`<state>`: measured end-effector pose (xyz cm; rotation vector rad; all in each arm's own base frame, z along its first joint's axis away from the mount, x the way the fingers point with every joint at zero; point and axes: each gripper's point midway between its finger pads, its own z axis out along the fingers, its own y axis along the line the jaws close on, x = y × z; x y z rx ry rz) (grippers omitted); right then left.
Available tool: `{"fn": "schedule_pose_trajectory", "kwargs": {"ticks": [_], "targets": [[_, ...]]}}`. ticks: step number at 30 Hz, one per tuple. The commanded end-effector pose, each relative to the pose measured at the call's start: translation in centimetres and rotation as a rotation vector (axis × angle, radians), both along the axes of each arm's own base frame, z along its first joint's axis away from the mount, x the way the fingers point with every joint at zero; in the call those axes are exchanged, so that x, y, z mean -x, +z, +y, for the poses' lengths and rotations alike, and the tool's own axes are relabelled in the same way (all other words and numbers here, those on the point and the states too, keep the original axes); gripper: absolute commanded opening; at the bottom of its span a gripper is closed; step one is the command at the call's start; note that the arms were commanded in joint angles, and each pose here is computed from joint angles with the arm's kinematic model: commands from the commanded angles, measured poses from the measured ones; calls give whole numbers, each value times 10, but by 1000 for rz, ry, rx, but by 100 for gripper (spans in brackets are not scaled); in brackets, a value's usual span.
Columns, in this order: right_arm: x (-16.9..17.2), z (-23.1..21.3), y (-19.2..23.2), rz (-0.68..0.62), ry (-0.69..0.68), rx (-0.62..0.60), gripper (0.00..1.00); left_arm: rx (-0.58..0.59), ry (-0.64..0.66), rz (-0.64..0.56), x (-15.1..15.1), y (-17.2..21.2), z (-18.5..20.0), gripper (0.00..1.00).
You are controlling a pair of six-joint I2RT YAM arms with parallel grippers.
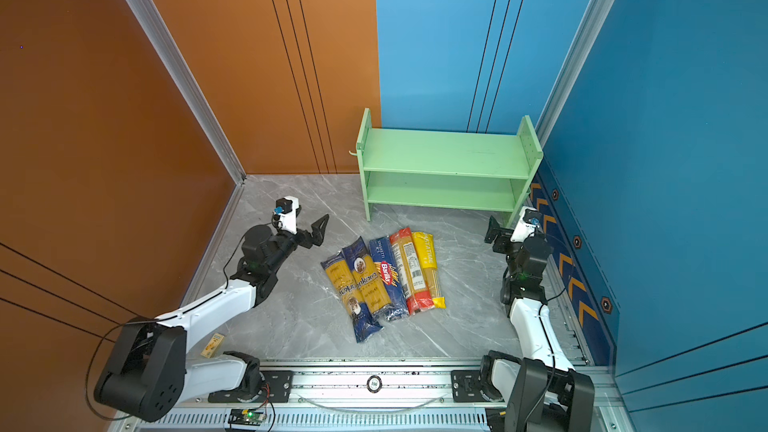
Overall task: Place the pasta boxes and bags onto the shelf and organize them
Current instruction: 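Raise both arms and reach toward the side panels of the green shelf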
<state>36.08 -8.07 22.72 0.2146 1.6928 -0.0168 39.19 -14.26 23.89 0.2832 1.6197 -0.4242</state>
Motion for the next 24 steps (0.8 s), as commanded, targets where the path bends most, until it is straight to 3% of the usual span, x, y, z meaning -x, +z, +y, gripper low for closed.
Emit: {"fn": "schedule_pose_trajectory", "kwargs": {"ticks": [1,10,24], "targets": [[-4,-2,13,-9,17,-9,100,5,-90,-16,-6,12,-32,98],[-8,-16,30,-21,-5,18,100,7,-168,6,-38,9,-85,98],[-35,-38,45,-44,-22,57,99,55,-115,-10,-75,6,-112,98]]}}
